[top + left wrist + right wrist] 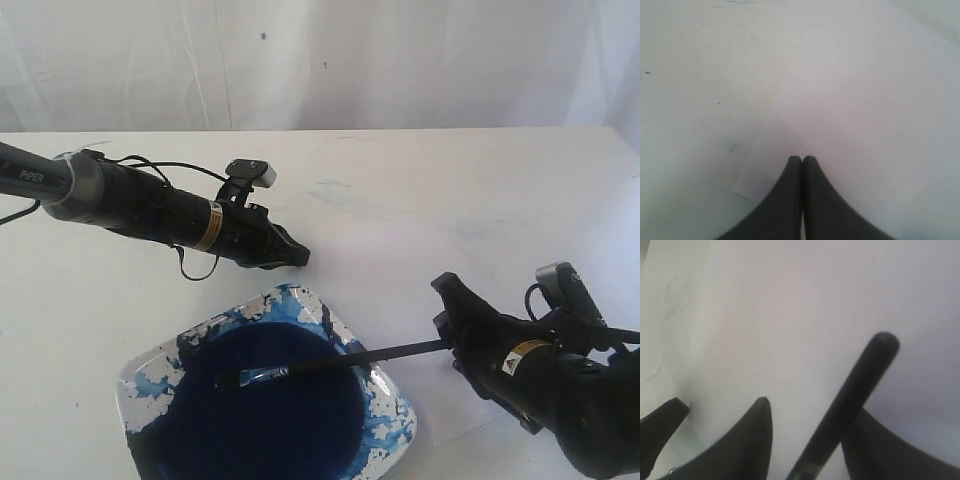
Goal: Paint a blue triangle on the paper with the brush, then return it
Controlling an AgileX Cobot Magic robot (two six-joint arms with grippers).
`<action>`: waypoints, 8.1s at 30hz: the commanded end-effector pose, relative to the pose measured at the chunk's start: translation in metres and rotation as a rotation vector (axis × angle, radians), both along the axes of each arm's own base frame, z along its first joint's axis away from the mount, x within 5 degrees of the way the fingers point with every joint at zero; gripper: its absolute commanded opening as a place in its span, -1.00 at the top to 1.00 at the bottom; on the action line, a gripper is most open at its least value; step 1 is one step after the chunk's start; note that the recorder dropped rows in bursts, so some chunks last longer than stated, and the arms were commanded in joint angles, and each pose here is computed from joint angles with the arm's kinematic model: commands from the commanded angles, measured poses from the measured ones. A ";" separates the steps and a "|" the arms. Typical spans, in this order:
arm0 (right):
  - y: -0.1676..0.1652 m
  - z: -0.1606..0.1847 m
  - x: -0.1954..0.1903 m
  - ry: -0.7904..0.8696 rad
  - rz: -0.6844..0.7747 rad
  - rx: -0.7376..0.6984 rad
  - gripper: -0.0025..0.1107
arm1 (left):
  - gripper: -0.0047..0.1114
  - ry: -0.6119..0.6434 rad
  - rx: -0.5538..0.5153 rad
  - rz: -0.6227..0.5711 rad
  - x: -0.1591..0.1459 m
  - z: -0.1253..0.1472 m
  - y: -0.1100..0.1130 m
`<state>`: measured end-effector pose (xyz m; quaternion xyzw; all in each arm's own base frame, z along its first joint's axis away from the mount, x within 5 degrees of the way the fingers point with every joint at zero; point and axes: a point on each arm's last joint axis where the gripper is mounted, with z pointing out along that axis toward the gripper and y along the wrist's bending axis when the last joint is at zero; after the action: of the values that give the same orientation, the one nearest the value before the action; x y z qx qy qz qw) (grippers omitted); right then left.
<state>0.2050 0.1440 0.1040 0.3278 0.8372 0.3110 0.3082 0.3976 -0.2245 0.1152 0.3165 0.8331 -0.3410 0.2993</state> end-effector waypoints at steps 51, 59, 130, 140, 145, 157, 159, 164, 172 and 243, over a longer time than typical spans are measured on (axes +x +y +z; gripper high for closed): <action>0.031 0.057 0.029 -0.673 0.190 0.121 0.86 | 0.92 -0.012 0.004 -0.003 0.000 0.003 -0.002; 0.053 0.085 0.049 -0.876 0.267 0.022 0.86 | 0.92 -0.012 0.004 -0.003 0.000 0.003 -0.002; -0.038 0.183 0.031 -0.992 -0.043 -0.316 0.86 | 0.92 -0.023 0.023 0.022 0.002 0.002 -0.001; -0.028 0.138 0.063 -0.897 -0.080 -0.307 0.86 | 0.92 -0.023 0.023 0.022 0.002 0.002 -0.001; -0.015 0.125 0.083 -0.889 -0.073 -0.297 0.86 | 0.92 -0.023 0.023 0.022 0.002 0.002 -0.001; -0.017 0.101 0.108 -0.859 -0.101 -0.481 0.86 | 0.92 -0.023 0.023 0.022 0.002 0.002 -0.001; -0.026 0.101 0.111 -0.856 -0.117 -0.525 0.86 | 0.92 -0.023 0.023 0.022 0.002 0.002 -0.001; -0.043 0.101 0.117 -0.844 -0.151 -0.592 0.86 | 0.92 -0.023 0.023 0.022 0.002 0.002 -0.001; -0.062 0.106 0.121 -0.839 -0.192 -0.650 0.86 | 0.92 -0.023 0.023 0.022 0.002 0.002 -0.001; -0.006 0.118 0.120 -0.774 0.463 -0.438 0.86 | 0.92 -0.023 0.023 0.022 0.002 0.002 -0.001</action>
<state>0.3327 0.1435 0.2236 -0.0665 0.7298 0.3138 0.6037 0.3996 -0.2235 0.1148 0.3084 0.8372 -0.3335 0.3045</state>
